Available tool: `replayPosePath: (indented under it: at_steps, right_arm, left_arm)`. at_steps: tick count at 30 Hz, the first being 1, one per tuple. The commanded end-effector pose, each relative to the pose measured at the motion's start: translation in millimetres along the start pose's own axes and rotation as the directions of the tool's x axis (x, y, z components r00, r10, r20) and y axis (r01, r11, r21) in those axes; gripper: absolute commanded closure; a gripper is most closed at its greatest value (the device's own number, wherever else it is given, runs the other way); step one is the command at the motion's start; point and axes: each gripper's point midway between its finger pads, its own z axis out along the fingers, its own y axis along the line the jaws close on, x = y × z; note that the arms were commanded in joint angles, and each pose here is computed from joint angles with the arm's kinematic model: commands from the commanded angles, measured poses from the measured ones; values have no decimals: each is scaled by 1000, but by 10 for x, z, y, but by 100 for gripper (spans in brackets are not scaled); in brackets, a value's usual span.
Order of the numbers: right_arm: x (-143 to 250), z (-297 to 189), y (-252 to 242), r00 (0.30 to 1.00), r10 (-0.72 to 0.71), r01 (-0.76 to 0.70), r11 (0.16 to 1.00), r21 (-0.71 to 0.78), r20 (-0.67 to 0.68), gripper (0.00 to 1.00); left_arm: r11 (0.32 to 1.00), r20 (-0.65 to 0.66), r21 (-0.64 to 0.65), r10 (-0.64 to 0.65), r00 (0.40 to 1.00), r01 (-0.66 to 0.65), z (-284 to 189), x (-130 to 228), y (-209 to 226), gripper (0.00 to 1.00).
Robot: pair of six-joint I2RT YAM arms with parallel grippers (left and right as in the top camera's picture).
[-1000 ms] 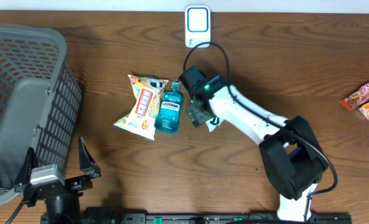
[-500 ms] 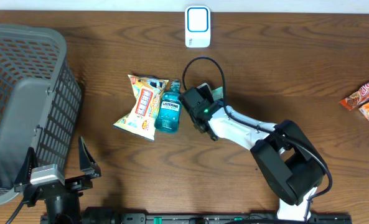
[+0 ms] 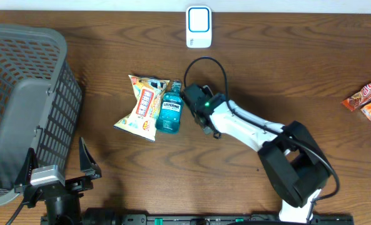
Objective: Scan the item barcode
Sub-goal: 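Reach the right gripper to the green wipes pack and grasp it, then hold the wipes pack up against the white scanner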
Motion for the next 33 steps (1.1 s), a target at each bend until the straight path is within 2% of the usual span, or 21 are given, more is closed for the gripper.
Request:
replayPosePath:
  at_steps: [1, 3, 5, 8, 14, 20, 23, 26, 33]
  right_arm:
    - [-324, -720, 502, 985, -79, 142, 868, -476, 151, 99]
    - [-266, -1019, 677, 977, -98, 202, 720, -664, 191, 99]
    - [-168, -1246, 776, 971, -106, 235, 565, -791, 213, 99]
    - [-30, -1488, 826, 966, -103, 260, 362, -895, 239, 99]
    - [41, -1996, 862, 953, 18, 303, 7, -953, 303, 99]
    - [71, -2527, 863, 951, 140, 308, -306, -901, 277, 99]
    - [115, -2548, 926, 962, 113, 274, -319, -907, 251, 99]
    - [145, -2570, 980, 954, 107, 300, -324, -897, 281, 99]
    - [152, -2557, 997, 947, 106, 321, -313, -894, 303, 99]
  left_arm:
    - [1000, 3, -16, 13, 1000, -13, -6, -11, 29, 2]
    - [1000, 3, -16, 13, 1000, -13, -6, -10, 29, 2]
    - [1000, 3, -16, 13, 1000, -13, -6, -10, 29, 2]
    - [1000, 0, -16, 14, 1000, -14, -5, -3, 28, 2]
    - [999, -75, -13, 31, 997, -32, -12, 182, 26, 2]
    - [996, -297, 5, 82, 951, -85, -117, 734, 40, 2]
    - [993, -423, 21, 112, 899, -114, -238, 1046, 61, 2]
    - [989, -540, 42, 141, 830, -140, -400, 1339, 91, 2]
    - [989, -539, 41, 140, 830, -140, -394, 1340, 91, 2]
